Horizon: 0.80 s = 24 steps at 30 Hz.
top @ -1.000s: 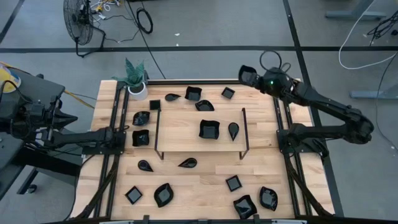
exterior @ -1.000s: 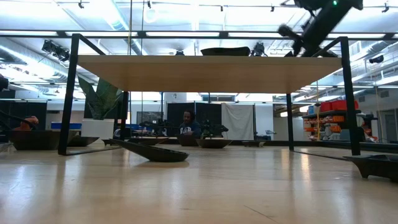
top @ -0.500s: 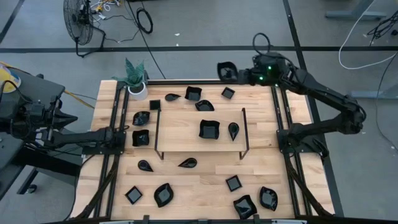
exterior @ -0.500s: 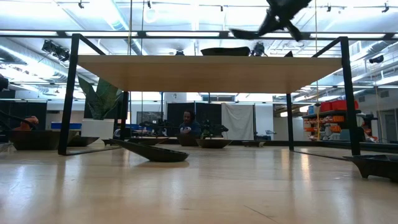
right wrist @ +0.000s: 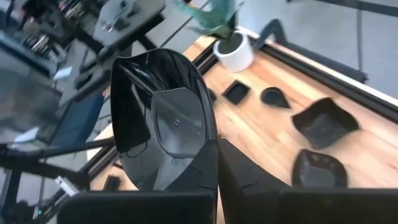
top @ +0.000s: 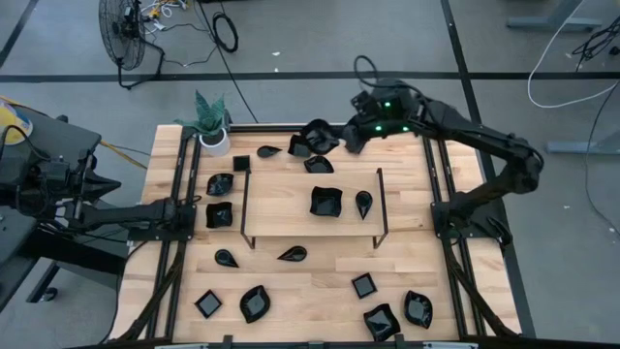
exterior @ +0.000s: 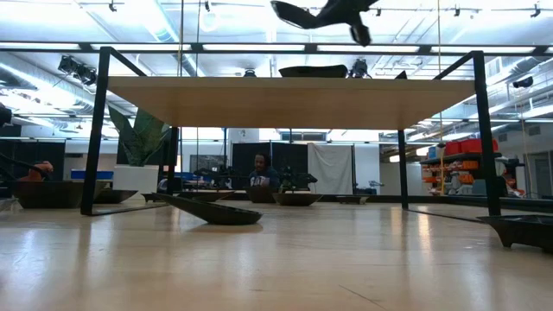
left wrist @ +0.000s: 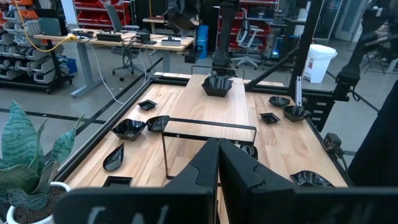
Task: Pick & Place Mini shaped plates
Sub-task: Put the leaf shaped plate on the shelf
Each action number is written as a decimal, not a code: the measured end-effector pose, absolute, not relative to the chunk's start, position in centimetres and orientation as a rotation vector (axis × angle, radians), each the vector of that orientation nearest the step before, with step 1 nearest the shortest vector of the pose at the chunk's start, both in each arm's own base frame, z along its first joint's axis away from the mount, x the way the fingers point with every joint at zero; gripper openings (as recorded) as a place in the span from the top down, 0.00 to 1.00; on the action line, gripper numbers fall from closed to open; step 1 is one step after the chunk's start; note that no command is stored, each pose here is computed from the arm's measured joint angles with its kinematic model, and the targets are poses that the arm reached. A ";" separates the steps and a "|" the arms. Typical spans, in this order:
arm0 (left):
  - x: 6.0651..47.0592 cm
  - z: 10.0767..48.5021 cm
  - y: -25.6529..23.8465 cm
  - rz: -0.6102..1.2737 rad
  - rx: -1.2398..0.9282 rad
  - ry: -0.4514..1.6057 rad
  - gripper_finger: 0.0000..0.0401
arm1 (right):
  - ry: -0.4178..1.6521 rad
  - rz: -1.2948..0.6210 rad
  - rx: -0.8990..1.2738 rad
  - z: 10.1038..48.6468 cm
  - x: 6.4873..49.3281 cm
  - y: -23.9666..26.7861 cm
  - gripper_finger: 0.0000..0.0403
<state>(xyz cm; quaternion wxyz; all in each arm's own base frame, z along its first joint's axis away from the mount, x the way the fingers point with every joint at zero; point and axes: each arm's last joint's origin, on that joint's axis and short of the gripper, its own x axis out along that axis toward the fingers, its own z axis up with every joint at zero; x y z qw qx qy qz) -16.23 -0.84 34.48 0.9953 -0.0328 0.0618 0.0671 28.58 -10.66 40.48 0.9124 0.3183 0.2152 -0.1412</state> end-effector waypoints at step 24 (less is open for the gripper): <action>-16.2 34.5 -0.8 0.134 -0.066 0.124 0.95 | 0.447 0.207 0.364 39.0 37.3 -9.3 1.00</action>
